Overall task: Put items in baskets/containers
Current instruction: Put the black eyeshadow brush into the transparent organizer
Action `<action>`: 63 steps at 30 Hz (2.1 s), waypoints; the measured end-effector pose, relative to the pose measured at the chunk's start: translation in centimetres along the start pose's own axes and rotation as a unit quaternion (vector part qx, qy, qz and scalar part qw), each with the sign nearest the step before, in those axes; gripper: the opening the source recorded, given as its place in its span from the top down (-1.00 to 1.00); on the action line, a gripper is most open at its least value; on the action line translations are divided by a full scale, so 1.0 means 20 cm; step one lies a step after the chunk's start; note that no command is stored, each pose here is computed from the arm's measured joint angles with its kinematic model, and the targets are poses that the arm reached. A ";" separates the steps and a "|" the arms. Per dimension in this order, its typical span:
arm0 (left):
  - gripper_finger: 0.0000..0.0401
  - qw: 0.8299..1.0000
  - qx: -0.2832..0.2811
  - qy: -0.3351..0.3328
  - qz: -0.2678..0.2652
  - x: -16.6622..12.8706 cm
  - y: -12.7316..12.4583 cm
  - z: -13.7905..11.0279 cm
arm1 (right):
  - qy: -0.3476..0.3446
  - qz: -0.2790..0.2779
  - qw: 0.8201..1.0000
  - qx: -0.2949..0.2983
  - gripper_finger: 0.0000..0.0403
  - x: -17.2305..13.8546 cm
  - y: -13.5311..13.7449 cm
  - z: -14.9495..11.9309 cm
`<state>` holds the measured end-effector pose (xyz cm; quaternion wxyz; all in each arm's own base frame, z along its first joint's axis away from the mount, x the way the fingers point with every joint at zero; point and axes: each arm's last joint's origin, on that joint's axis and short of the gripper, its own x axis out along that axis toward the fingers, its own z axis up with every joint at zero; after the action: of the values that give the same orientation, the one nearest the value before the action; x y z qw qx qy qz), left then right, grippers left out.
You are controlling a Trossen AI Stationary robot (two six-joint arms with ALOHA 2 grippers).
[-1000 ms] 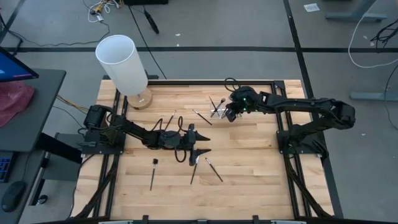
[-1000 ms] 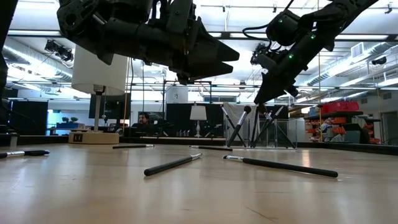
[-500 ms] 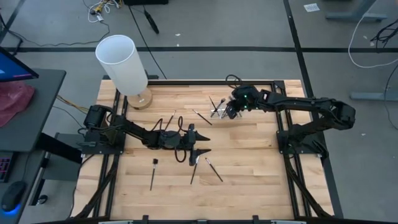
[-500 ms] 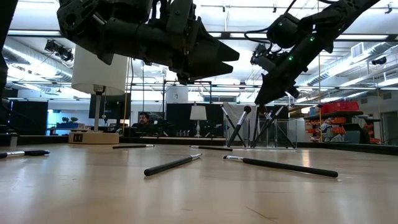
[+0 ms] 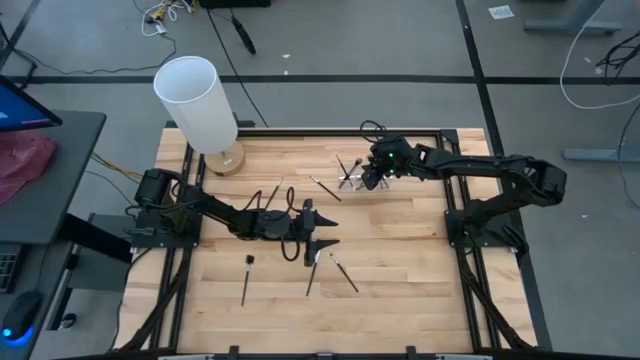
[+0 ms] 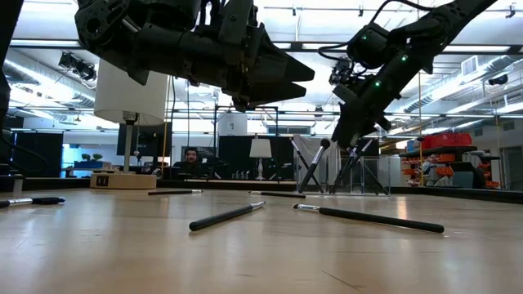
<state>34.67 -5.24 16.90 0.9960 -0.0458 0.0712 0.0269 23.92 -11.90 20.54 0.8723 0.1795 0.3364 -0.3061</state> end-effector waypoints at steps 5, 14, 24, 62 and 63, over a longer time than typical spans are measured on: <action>-0.17 1.000 0.000 0.000 0.000 0.00 0.00 0.00 | -0.039 0.004 0.999 -0.007 0.03 -0.02 0.00 0.04; -0.17 1.000 0.000 0.000 0.000 0.00 0.00 0.00 | -0.133 0.020 0.991 -0.007 0.07 -0.24 0.01 0.12; -0.17 0.995 0.020 0.072 0.060 -0.03 0.03 -0.04 | -0.163 0.162 0.970 -0.079 0.23 -0.48 0.29 0.00; -0.17 0.870 -0.180 0.199 0.415 -0.59 0.62 -0.37 | -0.199 0.294 0.935 -0.007 0.47 -0.33 0.62 -0.89; -0.17 0.875 -0.182 0.191 0.406 -0.59 0.62 -0.38 | -0.200 0.295 0.934 -0.007 0.47 -0.33 0.62 -0.89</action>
<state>21.13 5.80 10.11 0.8386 -0.1976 0.2666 0.4320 19.68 9.43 13.84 0.9738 0.1996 0.0894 -0.0623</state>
